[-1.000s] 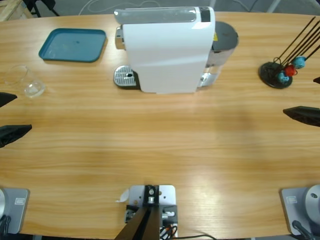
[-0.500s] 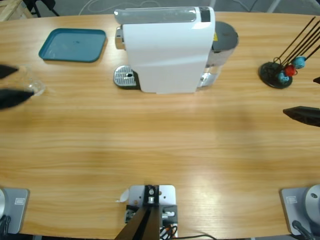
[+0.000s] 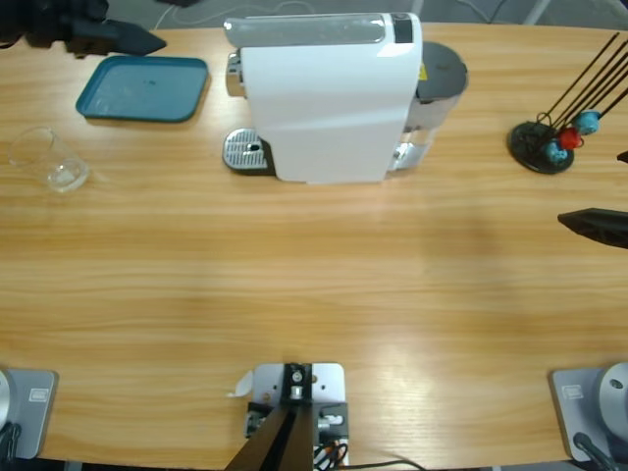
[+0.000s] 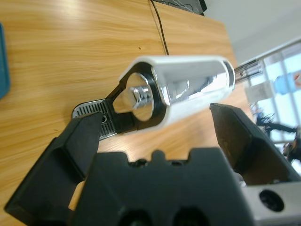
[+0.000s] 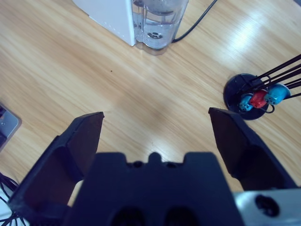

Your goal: Pour coffee

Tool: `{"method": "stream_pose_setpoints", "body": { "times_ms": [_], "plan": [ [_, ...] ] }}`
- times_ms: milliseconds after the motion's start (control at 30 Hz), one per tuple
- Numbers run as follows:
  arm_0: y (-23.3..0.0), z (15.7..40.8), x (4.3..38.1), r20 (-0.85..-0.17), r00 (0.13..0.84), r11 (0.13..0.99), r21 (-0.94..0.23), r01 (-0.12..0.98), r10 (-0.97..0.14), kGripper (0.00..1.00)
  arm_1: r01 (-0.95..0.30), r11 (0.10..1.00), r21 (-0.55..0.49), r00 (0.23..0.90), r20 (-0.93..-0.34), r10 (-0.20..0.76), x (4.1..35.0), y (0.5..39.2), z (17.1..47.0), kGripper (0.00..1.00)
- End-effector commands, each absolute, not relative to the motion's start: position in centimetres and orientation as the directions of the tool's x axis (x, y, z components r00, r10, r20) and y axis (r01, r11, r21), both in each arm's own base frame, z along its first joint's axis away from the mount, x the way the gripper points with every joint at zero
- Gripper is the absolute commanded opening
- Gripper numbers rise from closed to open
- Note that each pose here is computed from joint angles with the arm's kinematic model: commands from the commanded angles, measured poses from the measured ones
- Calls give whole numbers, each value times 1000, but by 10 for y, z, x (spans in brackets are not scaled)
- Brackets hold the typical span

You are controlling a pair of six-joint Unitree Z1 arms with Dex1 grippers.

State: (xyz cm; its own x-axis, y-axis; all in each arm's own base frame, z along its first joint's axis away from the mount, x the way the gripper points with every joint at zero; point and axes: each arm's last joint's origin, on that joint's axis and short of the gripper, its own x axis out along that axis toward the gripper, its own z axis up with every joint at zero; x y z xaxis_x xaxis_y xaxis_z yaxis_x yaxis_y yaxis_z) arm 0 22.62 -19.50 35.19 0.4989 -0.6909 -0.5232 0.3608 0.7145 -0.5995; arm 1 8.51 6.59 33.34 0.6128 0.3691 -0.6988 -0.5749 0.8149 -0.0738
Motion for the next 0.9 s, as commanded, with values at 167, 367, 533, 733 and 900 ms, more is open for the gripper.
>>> {"method": "stream_pose_setpoints", "body": {
  "times_ms": [167, 367, 533, 733, 900],
  "plan": [
    [-218, 333, 265, -549, 459, 685, -699, 205, -698, 777, -568, 819, -80, 622, -693, 365, 79, 60, 327, 996],
    [-226, 320, 269, -556, 389, 658, -723, 210, -735, 738, -568, 819, -80, 624, -692, 364, 78, 60, 327, 996],
    [-232, 312, 274, -561, 379, 658, -724, 208, -736, 472, -569, 819, -80, 621, -695, 363, 79, 61, 327, 995],
    [-229, 325, 270, -528, 398, 641, -727, 244, -750, 0, -569, 818, -81, 618, -699, 360, 81, 62, 326, 991],
    [-229, 328, 264, -520, 393, 634, -730, 255, -758, 0, -568, 819, -80, 617, -700, 360, 81, 62, 326, 991]
  ]
}}
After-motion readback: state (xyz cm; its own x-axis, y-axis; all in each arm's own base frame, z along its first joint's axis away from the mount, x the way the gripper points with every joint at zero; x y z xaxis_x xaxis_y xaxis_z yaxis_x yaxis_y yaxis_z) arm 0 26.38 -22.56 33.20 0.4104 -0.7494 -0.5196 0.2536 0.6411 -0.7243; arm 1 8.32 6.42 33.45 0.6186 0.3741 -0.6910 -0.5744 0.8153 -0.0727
